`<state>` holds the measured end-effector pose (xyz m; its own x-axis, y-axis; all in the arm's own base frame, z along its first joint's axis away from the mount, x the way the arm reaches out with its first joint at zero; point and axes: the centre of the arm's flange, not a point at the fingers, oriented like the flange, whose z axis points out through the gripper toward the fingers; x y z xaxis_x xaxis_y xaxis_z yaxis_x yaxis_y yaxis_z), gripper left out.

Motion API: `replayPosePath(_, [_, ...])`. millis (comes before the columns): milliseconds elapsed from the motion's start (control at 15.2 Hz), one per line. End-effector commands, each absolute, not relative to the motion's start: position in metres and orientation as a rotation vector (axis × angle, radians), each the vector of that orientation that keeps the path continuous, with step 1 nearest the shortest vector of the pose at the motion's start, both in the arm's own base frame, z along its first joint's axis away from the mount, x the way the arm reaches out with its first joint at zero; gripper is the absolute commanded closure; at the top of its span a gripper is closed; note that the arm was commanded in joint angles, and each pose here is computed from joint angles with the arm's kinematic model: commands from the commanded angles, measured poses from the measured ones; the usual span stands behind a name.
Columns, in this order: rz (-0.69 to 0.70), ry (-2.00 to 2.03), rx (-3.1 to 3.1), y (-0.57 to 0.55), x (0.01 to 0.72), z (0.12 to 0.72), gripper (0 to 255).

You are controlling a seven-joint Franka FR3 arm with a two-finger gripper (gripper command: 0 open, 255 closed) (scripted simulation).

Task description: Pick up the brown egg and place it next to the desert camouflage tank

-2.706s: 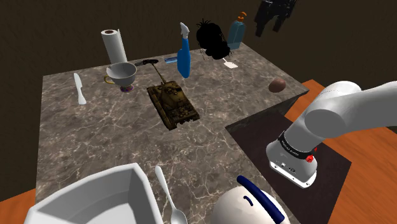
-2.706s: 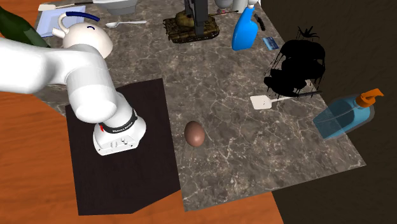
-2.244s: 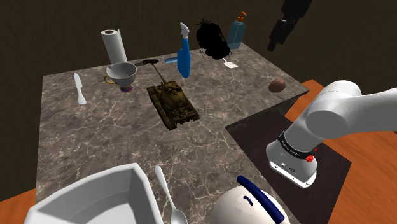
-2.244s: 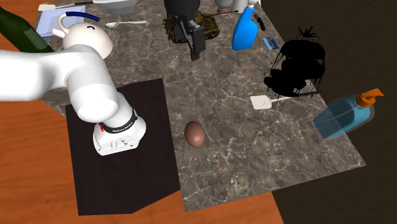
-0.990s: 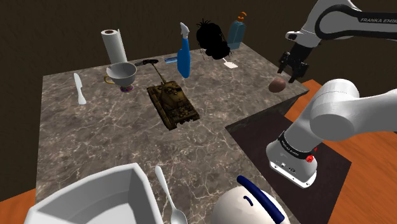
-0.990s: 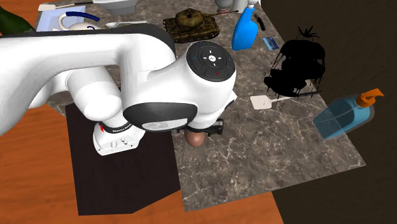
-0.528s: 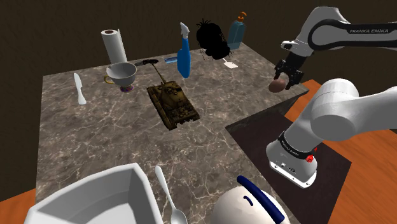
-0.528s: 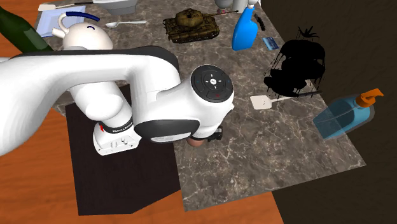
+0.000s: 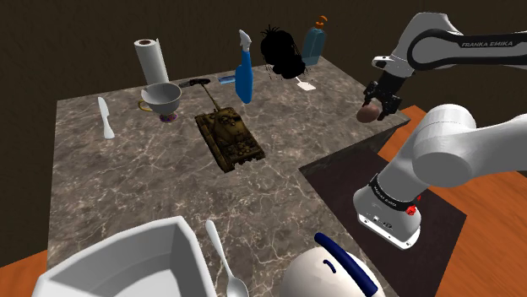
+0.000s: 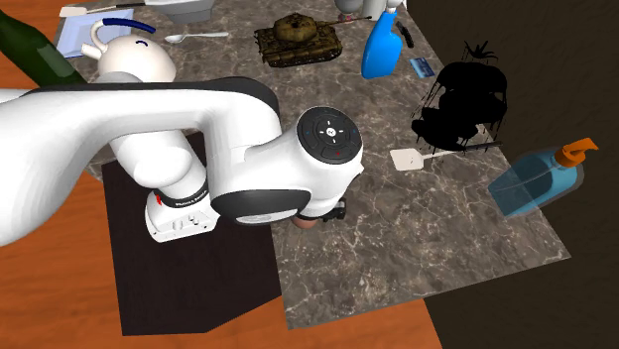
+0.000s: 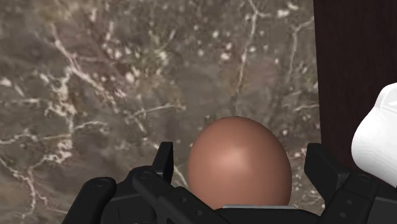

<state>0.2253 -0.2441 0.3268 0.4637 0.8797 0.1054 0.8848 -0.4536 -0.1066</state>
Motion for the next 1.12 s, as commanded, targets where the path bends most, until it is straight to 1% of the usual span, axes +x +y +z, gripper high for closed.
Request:
replayPosePath(0, [-0.052, -1.554, -2.56, -0.244, 0.225, 0.327, 0])
replayPosePath(66, [-0.052, -1.554, -2.56, -0.244, 0.225, 0.327, 255])
replayPosePath(660, [-0.052, -1.554, -2.56, -0.244, 0.225, 0.327, 255])
replayPosePath(1056, [-0.052, -1.554, -2.56, -0.244, 0.225, 0.358, 255])
